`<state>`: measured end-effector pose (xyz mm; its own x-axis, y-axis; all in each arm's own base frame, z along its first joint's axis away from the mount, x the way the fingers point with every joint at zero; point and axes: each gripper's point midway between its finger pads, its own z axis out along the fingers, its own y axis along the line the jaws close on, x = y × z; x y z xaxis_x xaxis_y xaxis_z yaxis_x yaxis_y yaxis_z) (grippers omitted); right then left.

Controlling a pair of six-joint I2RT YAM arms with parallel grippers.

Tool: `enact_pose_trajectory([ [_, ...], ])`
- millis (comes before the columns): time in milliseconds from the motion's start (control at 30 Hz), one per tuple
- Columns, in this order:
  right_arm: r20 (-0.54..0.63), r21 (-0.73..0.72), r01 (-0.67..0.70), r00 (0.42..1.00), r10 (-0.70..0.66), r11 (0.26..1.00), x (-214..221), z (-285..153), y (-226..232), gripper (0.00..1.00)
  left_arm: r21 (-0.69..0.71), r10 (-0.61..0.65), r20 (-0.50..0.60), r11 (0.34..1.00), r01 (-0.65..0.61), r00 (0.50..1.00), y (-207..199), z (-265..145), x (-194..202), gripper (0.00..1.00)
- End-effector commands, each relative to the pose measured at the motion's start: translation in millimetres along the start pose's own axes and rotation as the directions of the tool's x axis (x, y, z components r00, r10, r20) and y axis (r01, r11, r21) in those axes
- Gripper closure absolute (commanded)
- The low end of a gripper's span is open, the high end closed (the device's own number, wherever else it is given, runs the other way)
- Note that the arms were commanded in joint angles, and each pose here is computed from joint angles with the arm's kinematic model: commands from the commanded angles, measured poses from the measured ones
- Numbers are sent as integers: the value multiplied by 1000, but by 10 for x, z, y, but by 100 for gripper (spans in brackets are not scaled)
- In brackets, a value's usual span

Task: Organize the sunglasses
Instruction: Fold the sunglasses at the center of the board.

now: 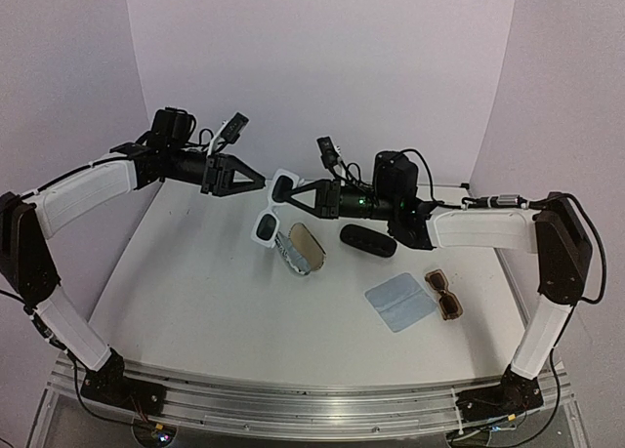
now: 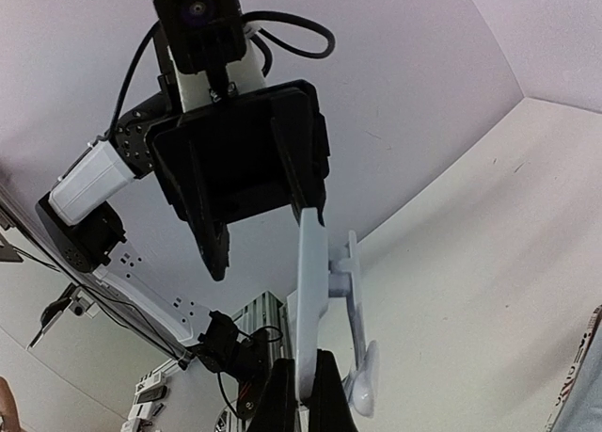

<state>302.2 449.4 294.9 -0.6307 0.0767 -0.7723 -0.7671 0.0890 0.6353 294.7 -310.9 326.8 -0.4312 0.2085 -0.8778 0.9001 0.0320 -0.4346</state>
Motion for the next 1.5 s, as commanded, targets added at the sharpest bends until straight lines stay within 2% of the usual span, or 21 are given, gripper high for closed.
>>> enact_pose_trajectory([
  [0,51,-7,55,997,-54,998,-177,-53,123,100,-28,46,-66,998,-48,997,-27,52,110,65],
  [100,56,-3,59,997,-59,998,-185,-62,125,100,-26,71,-87,997,-74,994,-69,96,163,65],
  [400,59,-13,70,996,-69,997,-219,-61,167,100,-16,37,-124,999,-39,992,-63,206,321,68],
  [567,57,-23,79,995,-78,997,-226,-67,200,100,-75,49,-143,995,-60,989,57,167,360,63],
  [833,49,-43,90,995,-88,995,-235,-36,224,100,-30,22,-181,999,-28,983,52,146,543,61],
  [867,48,-48,90,995,-88,995,-240,-31,231,100,-30,18,-184,999,-24,983,58,148,558,62],
  [1000,45,-49,87,995,-85,995,-233,-25,224,100,-23,36,-176,999,-40,984,29,140,521,78],
  [1233,46,-44,83,996,-81,996,-227,-19,204,100,-5,26,-188,1000,-28,982,20,149,571,89],
  [1333,43,-44,78,996,-77,996,-212,-11,186,100,10,16,-178,1000,-15,984,0,155,551,99],
  [1467,37,-36,67,997,-66,997,-173,-4,139,100,25,5,-169,1000,-1,986,-42,153,522,100],
])
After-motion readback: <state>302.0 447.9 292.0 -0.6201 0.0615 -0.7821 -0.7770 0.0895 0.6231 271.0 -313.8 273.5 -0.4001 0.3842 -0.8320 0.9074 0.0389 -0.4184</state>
